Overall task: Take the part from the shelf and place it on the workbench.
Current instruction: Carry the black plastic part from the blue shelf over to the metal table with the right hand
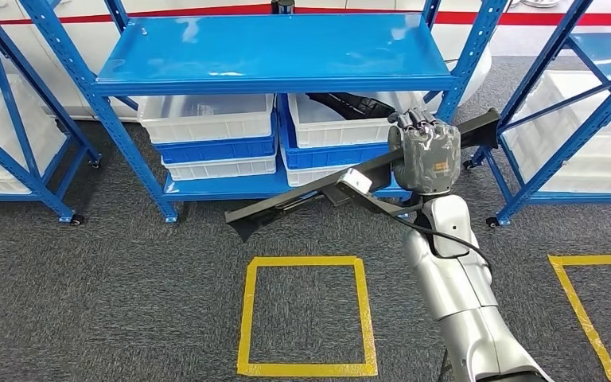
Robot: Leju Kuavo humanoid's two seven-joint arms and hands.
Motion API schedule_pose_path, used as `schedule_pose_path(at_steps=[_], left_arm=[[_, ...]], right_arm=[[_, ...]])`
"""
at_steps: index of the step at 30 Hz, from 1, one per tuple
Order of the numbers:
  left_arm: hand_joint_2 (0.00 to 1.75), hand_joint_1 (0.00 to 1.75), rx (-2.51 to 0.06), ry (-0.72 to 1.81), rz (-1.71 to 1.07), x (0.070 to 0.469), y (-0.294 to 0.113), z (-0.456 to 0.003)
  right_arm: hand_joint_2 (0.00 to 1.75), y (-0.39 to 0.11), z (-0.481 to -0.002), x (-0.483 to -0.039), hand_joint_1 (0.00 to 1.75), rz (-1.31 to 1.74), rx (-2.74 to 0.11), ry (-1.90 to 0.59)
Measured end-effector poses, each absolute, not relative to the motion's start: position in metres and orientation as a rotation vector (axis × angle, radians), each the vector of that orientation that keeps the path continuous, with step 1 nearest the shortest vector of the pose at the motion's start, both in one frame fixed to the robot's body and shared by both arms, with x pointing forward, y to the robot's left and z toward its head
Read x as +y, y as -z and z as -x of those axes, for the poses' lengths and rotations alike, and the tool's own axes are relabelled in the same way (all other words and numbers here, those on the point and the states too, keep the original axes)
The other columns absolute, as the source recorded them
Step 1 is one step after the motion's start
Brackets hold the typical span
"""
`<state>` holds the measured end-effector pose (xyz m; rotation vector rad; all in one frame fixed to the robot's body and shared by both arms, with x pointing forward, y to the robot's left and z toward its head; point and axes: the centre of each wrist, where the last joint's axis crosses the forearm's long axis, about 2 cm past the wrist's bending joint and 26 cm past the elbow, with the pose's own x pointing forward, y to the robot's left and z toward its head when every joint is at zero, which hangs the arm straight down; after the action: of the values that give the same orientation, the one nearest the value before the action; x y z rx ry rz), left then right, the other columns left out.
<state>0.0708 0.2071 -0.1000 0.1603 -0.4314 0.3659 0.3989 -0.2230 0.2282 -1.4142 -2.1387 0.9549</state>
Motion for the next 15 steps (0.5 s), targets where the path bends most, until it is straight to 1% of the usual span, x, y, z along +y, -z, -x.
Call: schedule_pose_path(at_steps=[6,15], left_arm=[[0.00,0.00,-0.430,-0.373,-0.166,0.208,0.101,-0.063],[0.00,0.00,-0.415,-0.386,-0.185,0.210,0.102,-0.060]], right_arm=[[1.75,-0.226,-0.398,-0.219,1.75,1.390,-2.148,-0.955],[1.75,-0.206,-0.388,-0.209,1.75,1.344,-2.139,-0.999]])
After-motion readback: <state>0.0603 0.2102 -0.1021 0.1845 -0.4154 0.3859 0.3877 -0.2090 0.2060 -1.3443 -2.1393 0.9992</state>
